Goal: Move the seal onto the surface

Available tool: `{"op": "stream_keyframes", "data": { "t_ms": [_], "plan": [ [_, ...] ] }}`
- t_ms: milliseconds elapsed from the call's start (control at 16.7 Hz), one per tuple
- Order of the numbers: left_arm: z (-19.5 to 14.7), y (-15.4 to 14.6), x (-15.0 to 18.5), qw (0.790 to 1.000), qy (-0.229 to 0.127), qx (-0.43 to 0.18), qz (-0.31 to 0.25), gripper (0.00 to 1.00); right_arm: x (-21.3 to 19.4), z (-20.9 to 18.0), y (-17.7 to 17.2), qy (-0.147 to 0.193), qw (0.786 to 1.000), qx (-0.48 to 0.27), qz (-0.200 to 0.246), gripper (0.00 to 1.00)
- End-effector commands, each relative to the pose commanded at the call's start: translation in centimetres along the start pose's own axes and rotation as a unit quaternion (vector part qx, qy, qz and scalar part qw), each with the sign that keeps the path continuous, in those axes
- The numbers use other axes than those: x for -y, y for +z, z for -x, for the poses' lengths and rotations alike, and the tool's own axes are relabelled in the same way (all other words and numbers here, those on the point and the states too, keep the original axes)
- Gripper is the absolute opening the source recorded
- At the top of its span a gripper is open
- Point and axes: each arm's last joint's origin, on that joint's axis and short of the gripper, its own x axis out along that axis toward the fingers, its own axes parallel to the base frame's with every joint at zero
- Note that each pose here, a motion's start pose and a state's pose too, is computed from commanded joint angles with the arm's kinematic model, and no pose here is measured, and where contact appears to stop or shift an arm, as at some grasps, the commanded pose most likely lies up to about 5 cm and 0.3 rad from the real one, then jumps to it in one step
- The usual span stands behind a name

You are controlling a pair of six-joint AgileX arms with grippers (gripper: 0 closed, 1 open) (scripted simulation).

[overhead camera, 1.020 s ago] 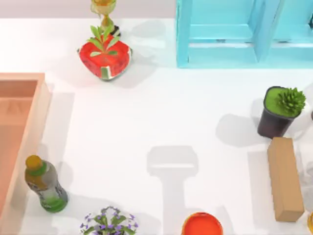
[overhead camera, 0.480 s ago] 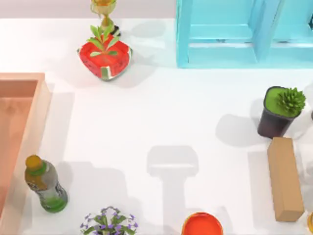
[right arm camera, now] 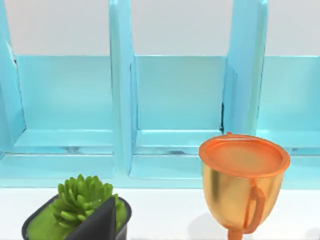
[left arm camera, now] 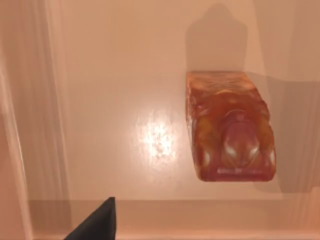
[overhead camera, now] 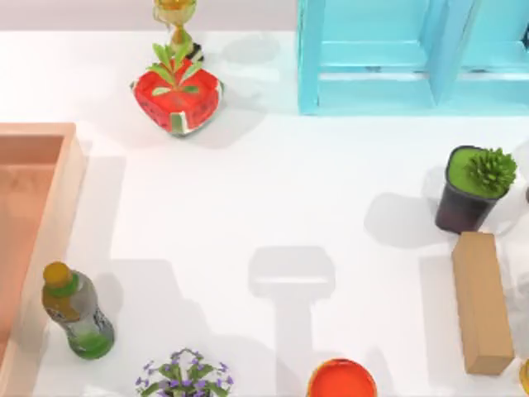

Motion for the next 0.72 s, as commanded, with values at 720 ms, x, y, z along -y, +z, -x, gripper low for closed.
{"op": "stream_keyframes", "data": {
  "t_ms": [720],
  "plan": [
    [-8.5,0.2,-0.1,1.000,0.000,0.000,0.000,1.00,0.0,0.0,0.0,0.000,1.000,0.000,0.000,1.00]
  ]
}}
